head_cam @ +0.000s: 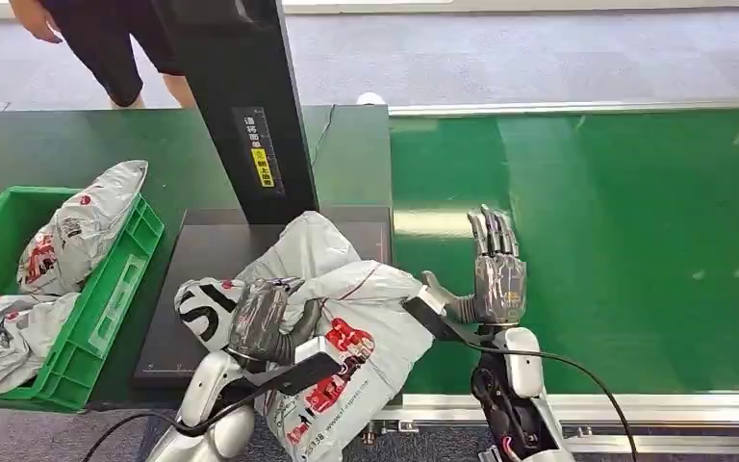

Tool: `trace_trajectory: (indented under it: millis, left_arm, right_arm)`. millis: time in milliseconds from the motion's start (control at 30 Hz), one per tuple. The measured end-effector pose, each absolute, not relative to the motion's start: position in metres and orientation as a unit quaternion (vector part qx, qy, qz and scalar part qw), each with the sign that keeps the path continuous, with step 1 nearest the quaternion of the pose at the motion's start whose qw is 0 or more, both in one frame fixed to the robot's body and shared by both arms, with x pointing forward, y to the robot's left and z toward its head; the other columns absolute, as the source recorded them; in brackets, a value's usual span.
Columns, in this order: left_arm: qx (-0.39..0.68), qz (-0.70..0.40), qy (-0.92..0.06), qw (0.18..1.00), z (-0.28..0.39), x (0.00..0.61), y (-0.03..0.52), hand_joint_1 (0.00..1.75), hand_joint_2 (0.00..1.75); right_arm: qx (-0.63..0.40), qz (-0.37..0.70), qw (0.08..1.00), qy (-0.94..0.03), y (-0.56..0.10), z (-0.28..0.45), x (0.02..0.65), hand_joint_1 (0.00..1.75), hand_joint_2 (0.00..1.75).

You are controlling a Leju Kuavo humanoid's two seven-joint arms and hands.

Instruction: Moved the parcel from conveyor to table for the left to box.

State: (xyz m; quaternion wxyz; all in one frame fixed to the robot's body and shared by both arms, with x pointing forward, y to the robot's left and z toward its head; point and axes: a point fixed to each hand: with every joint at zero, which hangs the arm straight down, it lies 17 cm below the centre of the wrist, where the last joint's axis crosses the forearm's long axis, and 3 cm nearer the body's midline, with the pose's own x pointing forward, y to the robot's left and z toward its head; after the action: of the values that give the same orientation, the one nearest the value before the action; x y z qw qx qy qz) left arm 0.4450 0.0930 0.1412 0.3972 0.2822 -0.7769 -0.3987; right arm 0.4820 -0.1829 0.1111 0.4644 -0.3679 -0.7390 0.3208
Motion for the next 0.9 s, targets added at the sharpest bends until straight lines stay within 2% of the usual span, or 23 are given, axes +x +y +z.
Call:
trace_trajectory:
  millis: [200, 400, 700, 900]
  left_arm:
    - [0.302, -0.334, -0.817, 0.361, 0.190, 0.422, 0.108, 1.75, 1.75]
    - [0.377, -0.283, -0.841, 0.265, 0.249, 0.389, 0.113, 1.68, 1.75]
    - [0.449, -0.248, -0.835, 0.201, 0.305, 0.353, 0.121, 1.71, 1.75]
    - [0.533, -0.219, -0.793, 0.195, 0.330, 0.343, 0.156, 1.69, 1.75]
  right_arm:
    - [-0.363, 0.321, 0.470, -0.738, -0.182, 0.103, 0.478, 0.00, 1.75]
    - [-0.359, 0.332, 0.477, -0.730, -0.174, 0.096, 0.476, 0.00, 1.75]
    - [-0.358, 0.346, 0.492, -0.714, -0.177, 0.077, 0.462, 0.00, 1.75]
    - [-0.351, 0.351, 0.494, -0.714, -0.170, 0.073, 0.457, 0.00, 1.75]
